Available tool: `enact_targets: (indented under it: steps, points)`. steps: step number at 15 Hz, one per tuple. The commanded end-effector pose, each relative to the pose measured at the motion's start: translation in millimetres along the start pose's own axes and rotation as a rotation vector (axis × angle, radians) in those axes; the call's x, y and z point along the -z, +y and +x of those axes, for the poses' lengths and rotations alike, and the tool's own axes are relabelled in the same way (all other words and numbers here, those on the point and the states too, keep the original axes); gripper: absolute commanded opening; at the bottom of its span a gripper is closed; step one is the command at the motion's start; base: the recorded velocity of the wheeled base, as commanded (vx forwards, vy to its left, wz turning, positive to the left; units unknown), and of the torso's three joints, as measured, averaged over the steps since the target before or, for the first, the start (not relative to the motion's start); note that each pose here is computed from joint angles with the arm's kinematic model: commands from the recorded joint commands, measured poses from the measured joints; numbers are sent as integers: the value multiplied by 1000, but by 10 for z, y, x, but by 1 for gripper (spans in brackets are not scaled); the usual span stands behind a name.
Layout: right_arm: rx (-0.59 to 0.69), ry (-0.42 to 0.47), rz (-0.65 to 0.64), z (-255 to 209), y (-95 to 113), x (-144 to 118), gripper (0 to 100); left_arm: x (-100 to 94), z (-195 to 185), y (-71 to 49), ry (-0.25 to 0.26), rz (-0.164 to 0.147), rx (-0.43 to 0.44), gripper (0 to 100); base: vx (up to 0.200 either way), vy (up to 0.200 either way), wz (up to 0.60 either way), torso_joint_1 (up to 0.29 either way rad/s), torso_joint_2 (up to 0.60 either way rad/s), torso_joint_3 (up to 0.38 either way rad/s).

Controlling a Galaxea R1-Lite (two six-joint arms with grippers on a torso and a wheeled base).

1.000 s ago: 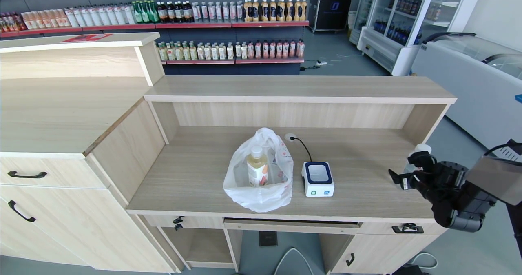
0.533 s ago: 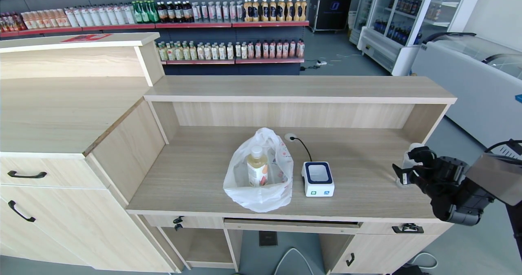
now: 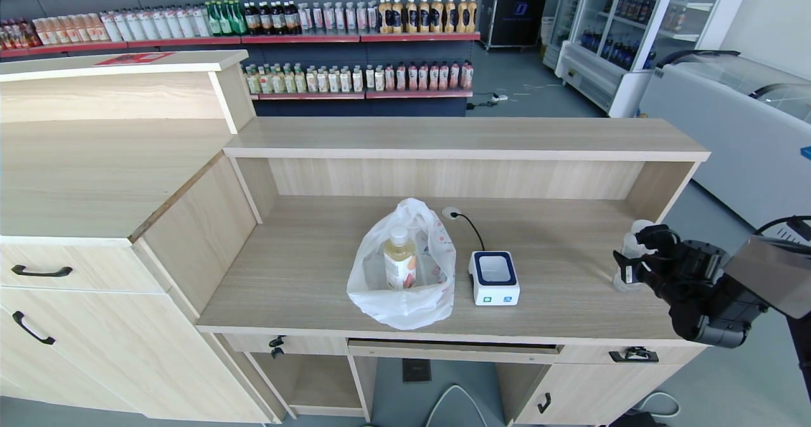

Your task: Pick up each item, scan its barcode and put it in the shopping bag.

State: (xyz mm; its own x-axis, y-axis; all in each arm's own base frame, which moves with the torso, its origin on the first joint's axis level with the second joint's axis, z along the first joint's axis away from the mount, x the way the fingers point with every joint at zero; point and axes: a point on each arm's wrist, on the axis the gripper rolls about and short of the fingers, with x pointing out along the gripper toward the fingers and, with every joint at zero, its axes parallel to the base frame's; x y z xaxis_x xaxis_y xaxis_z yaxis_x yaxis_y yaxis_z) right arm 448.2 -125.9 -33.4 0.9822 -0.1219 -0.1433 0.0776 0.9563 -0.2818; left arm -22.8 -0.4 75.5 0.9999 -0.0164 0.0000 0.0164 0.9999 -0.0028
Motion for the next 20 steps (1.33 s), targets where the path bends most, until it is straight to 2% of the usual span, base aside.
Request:
enact_targets:
  steps: [1,6,9,10,11,13,18,20]
  points:
    - [7,-5,-2,-9,-14,-29,0,0,1,0,2,0,0,100,0,0,0,0,0,0]
    - [8,-10,58,-66,-33,-140,0,0,1,0,2,0,0,100,0,0,0,0,0,0]
    - [-8,22,219,-246,-126,-572,0,0,1,0,2,0,0,100,0,0,0,0,0,0]
    - [-12,27,240,-285,-135,-644,0,0,1,0,2,0,0,100,0,0,0,0,0,0]
    - [-31,45,329,-466,-169,-913,0,0,0,0,0,0,0,100,0,0,0,0,0,0]
    - [-107,62,412,-734,-165,-1242,0,0,0,0,0,0,0,100,0,0,0,0,0,0]
    - [-352,-11,505,-1413,5,-1900,0,0,1,0,2,0,0,100,0,0,0,0,0,0]
    - [-452,7,543,-1660,138,-2153,0,0,0,0,0,0,0,100,0,0,0,0,0,0]
